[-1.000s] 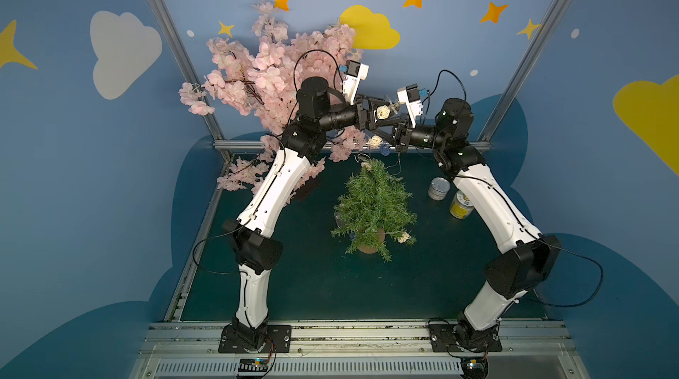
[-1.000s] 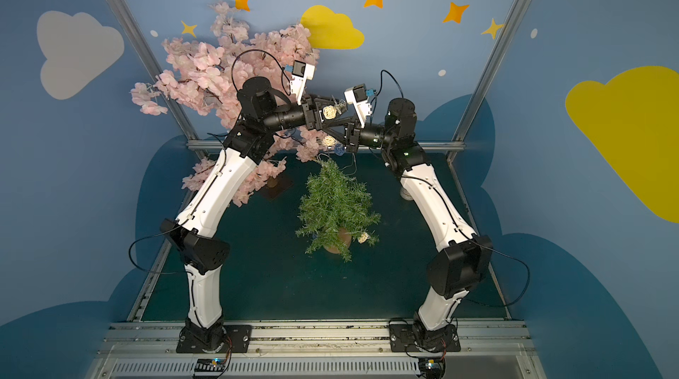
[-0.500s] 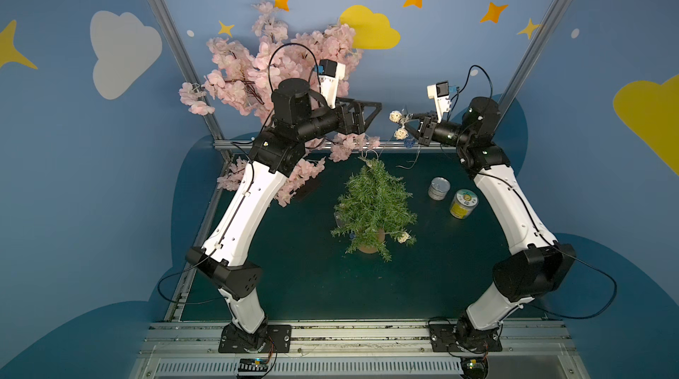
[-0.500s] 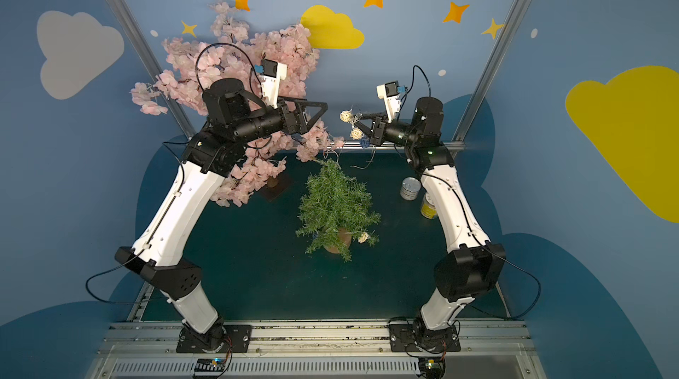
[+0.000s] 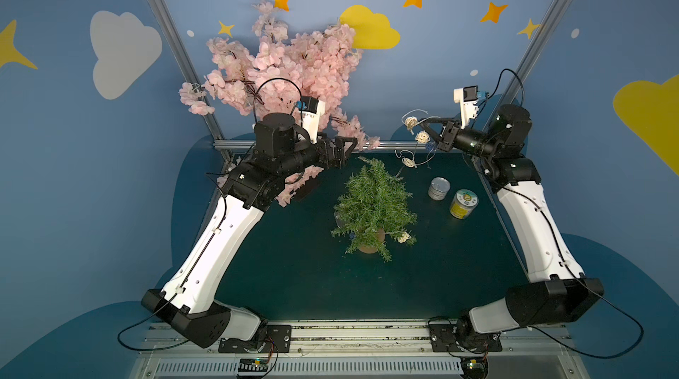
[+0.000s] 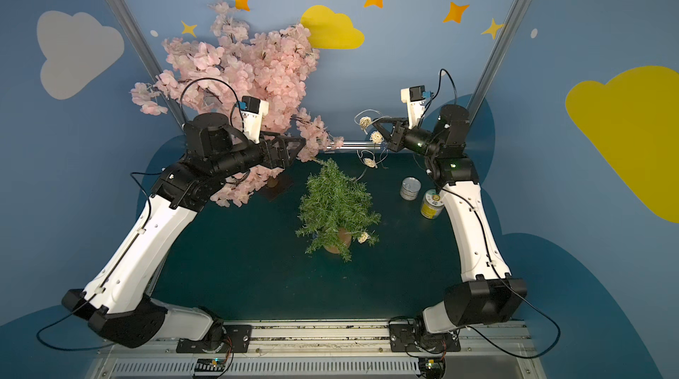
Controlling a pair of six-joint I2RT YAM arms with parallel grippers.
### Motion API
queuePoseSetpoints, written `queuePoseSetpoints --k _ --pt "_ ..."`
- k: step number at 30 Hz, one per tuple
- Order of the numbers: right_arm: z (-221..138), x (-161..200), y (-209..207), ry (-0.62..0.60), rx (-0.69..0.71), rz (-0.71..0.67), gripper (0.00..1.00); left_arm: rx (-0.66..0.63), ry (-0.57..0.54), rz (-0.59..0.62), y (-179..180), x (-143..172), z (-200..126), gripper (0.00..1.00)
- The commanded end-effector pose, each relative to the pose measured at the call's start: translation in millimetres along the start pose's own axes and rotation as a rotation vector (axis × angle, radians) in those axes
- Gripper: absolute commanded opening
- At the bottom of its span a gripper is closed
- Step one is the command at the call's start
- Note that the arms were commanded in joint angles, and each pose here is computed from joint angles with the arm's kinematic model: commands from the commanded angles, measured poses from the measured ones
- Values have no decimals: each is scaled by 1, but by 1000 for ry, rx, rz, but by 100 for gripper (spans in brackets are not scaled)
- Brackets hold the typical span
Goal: Remove string lights from the small christmas tree
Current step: Remove the light string from the Christmas tree.
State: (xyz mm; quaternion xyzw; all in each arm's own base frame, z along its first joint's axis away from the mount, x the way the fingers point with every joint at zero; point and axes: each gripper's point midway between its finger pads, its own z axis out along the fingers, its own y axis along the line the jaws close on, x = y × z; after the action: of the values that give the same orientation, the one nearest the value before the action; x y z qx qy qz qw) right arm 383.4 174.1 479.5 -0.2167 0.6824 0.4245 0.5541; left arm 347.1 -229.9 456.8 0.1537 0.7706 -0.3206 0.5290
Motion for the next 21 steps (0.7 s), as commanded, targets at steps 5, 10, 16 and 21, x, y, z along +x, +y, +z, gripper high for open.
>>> queuePoseSetpoints --k 5,10,16,21 --pt "-50 2 -14 -26 161 24 0 -26 91 52 -6 48 -14 99" --pt "-78 3 -8 -31 251 8 0 -50 161 144 -20 78 -20 99" --pt "-103 4 5 -24 329 -14 0 -35 177 203 -40 98 -22 99" --pt "-125 4 13 -23 412 -33 0 -53 225 241 -51 118 -18 100"
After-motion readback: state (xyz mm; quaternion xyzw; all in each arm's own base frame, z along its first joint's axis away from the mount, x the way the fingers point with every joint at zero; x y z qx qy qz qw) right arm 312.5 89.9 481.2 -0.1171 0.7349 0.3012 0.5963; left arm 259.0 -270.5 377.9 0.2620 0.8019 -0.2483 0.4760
